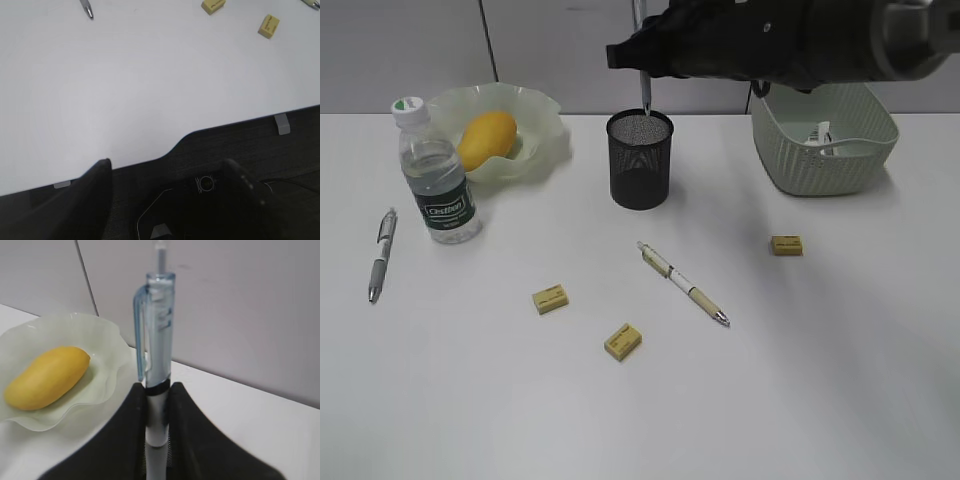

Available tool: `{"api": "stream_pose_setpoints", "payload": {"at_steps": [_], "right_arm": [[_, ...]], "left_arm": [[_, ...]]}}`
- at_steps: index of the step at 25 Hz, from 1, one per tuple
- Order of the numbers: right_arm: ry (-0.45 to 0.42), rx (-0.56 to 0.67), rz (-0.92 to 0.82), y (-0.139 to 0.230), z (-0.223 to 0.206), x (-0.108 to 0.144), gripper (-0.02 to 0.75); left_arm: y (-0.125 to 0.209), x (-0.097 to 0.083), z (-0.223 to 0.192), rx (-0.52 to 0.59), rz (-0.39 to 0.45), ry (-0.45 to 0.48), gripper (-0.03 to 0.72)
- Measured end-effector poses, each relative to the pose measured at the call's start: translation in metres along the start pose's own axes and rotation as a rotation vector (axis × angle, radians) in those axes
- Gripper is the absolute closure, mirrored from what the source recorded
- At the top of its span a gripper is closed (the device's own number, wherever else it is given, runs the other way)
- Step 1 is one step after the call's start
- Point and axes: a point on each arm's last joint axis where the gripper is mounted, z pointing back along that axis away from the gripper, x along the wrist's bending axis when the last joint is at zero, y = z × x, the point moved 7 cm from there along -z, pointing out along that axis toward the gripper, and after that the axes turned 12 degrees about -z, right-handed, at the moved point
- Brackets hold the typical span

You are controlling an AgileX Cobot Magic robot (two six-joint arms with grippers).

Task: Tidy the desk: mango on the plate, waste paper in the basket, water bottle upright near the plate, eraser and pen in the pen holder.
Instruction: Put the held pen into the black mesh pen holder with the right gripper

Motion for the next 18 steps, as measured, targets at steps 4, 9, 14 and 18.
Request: {"api": "stream_pose_setpoints", "payload": {"at_steps": [4, 9, 14, 18], "right_arm": [[0.001, 0.036, -0.002, 0.017, -0.02, -0.002, 0.621], [0.006, 0.083, -0.002, 0.037, -0.031, -0.005, 0.552], [-0.003, 0.144, 0.014, 0.048, -0.031, -0.004, 0.303], [-0.031, 0.242, 0.046, 0.055, -0.023, 0.001, 0.246]], "left_arm": [[0.0, 0.0, 0.0, 0.0, 0.0, 0.0, 0.185], [0.0, 0.0, 0.0, 0.0, 0.0, 0.0, 0.185], [0.0, 0.0, 0.0, 0.0, 0.0, 0.0, 0.187], [0.0, 0.0, 0.0, 0.0, 0.0, 0.0, 0.186]]}}
